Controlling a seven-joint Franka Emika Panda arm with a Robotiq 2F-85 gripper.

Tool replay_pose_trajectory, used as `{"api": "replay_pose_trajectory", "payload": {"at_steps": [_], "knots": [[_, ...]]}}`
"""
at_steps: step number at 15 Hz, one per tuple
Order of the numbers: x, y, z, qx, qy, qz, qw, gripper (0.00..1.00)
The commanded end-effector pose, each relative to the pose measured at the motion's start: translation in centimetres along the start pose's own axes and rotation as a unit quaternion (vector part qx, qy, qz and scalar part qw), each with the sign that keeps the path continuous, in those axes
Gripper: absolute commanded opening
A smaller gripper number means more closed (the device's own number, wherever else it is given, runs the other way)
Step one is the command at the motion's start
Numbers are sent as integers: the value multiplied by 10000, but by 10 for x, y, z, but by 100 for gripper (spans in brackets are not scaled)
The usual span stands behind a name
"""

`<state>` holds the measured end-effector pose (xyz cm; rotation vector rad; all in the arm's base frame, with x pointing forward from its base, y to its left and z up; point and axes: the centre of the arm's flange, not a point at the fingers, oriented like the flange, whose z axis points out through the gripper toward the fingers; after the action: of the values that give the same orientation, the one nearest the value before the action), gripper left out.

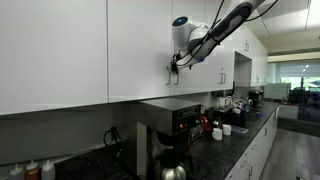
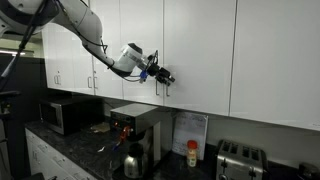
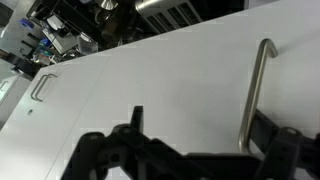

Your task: Open the right door of the cabinet above the coffeemaker

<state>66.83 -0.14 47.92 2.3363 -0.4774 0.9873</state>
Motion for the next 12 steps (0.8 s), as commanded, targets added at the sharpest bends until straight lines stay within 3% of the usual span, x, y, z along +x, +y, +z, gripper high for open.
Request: {"api": "replay_pose_trajectory", "payload": {"at_steps": [1,12], "knots": [[4,2,2,-246,31,64,9997,100],[-10,23,-34,-475,58,352,9982,100]]}}
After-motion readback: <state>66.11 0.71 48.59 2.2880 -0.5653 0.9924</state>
